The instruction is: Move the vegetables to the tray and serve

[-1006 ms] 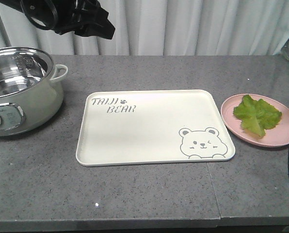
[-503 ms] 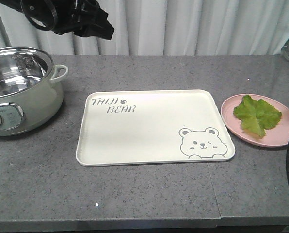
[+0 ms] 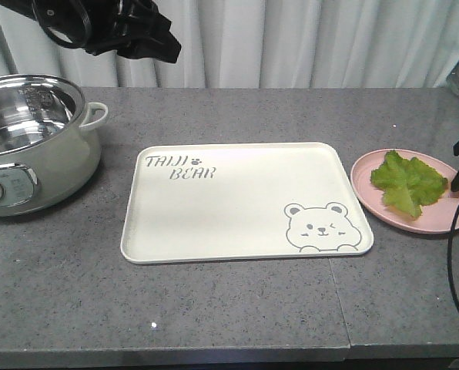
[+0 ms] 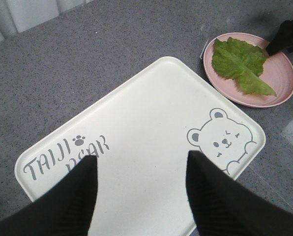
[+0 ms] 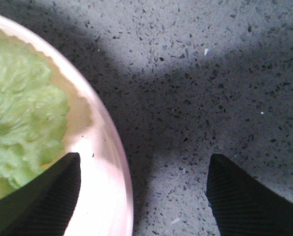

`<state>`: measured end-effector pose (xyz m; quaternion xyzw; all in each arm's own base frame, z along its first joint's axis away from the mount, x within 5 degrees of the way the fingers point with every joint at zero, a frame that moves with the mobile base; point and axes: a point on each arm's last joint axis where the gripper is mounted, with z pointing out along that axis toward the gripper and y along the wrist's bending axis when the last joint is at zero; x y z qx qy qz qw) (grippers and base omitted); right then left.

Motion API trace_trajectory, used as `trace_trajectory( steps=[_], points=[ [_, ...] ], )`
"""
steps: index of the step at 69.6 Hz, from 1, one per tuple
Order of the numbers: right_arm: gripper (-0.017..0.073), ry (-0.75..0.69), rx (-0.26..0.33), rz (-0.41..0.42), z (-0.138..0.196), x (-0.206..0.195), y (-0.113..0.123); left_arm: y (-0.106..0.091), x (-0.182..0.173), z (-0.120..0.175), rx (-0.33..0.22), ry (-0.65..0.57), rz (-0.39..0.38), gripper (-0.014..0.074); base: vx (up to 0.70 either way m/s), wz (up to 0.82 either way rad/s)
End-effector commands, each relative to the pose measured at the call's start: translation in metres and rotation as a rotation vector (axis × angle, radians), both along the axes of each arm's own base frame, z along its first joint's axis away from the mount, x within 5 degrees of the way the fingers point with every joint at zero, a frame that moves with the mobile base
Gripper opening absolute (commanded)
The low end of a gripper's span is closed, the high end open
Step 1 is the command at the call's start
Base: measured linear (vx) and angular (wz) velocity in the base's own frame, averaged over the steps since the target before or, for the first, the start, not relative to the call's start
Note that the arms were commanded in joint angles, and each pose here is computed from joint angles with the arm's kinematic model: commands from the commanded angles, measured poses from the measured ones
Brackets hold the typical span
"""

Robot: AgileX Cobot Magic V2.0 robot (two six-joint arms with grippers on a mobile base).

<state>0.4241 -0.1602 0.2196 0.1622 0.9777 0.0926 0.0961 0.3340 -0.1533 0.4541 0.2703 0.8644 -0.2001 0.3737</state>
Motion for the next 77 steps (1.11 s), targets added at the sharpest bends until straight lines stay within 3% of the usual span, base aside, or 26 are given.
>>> trace_trajectory(
  steps=[1,16,25,39,56,68,77],
  points=[
    [0.0505,-0.031,0.001,0.024,0.029,-0.006,0.005,0.003,-0.016,0.029,-0.074,-0.099,0.007,0.0398,0.00,0.00],
    [0.0390,-0.016,-0.004,0.066,0.023,0.001,0.020,0.003,-0.016,0.029,-0.074,-0.099,0.007,0.0398,0.00,0.00],
    [0.0248,-0.002,0.002,0.091,0.017,0.007,0.032,0.003,-0.017,0.029,-0.073,-0.097,0.006,0.0398,0.00,0.00],
    [-0.0013,0.000,0.002,0.083,0.017,0.006,0.031,0.003,-0.017,0.028,-0.069,-0.088,0.002,0.0398,0.00,0.00],
    [-0.0008,-0.007,0.005,0.081,0.019,0.006,0.031,0.003,-0.017,0.028,-0.069,-0.088,0.002,0.0398,0.00,0.00],
    [-0.0008,-0.067,-0.014,0.058,0.041,-0.001,0.025,0.003,-0.017,0.028,-0.072,-0.083,0.006,0.0398,0.00,0.00],
    [-0.0008,-0.153,0.036,0.017,0.068,-0.011,0.012,0.003,-0.017,0.028,-0.081,-0.075,0.017,0.0398,0.00,0.00]
  ],
)
